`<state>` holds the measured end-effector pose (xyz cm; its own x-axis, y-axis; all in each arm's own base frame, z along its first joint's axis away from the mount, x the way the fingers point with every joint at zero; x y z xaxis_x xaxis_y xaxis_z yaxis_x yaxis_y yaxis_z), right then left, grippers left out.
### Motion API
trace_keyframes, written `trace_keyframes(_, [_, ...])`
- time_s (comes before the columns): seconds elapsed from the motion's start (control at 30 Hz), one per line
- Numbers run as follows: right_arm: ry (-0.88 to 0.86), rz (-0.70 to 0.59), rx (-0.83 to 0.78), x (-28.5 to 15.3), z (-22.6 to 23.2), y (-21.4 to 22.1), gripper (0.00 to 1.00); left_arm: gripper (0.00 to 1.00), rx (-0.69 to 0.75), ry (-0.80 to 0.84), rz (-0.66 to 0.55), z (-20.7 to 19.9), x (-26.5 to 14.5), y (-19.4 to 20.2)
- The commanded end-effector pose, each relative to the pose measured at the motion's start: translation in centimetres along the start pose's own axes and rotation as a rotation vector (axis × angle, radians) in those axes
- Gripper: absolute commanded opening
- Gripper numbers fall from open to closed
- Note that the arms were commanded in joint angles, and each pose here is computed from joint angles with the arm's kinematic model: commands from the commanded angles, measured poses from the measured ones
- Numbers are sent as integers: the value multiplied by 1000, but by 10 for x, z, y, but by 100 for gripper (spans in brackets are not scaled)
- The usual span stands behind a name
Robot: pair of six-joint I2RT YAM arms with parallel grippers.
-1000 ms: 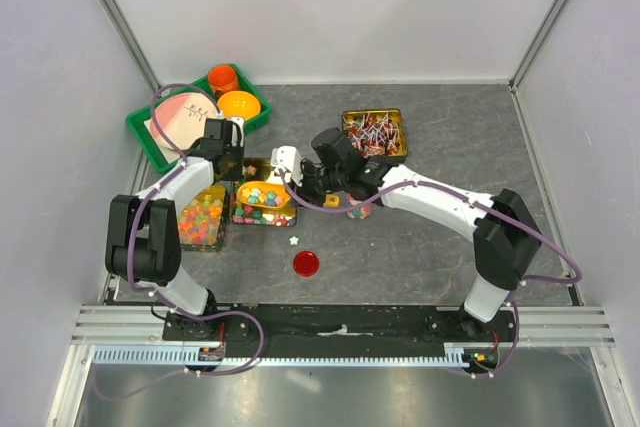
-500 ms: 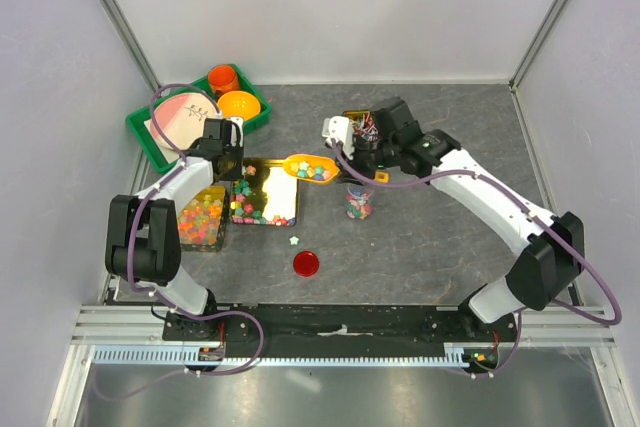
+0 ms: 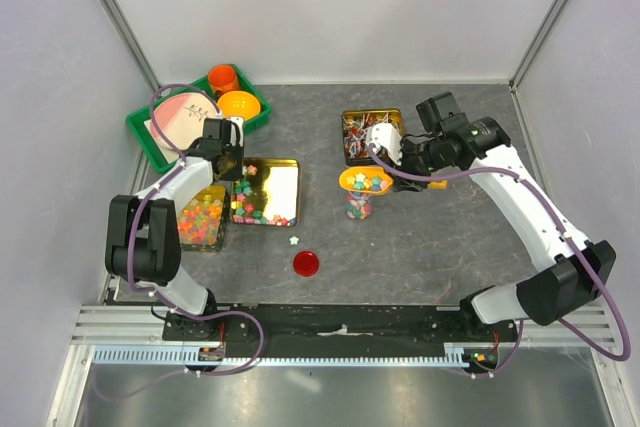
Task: Pack the candies
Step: Place the fake candies in the packing bottle.
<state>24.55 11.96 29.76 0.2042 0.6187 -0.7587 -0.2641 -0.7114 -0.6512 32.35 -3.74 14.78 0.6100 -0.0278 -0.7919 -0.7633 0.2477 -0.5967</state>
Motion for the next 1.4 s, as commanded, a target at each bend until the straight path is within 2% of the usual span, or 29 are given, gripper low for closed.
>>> trace_keyframes(0.0, [32,67,-67,-33,7,-3,0,1,-47,12,-83,2,-2,-14])
trace_keyframes(0.33, [63,200,-36,-40,-1,4,0,2,-49,18,-90,2,-5,-14])
trace_keyframes(0.7, [93,234,0,-29,-17,5,0,1,-50,22,-86,2,-4,-14])
trace_keyframes(1.37, [116,300,-10,-35,-27,-3,0,1,-50,23,-71,3,1,-12])
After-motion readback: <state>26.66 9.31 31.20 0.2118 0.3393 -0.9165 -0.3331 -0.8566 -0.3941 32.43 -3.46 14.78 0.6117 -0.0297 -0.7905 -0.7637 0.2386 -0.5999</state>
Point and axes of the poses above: each gripper's point midway between its finger pads, its own x axis out along the fingers, its own z axis along the line the jaws close on, y = z × x, the point moved 10 cm from there along -x, back along the fingers, and after that the axes turned 10 degrees about x, right-handed, at the moved point
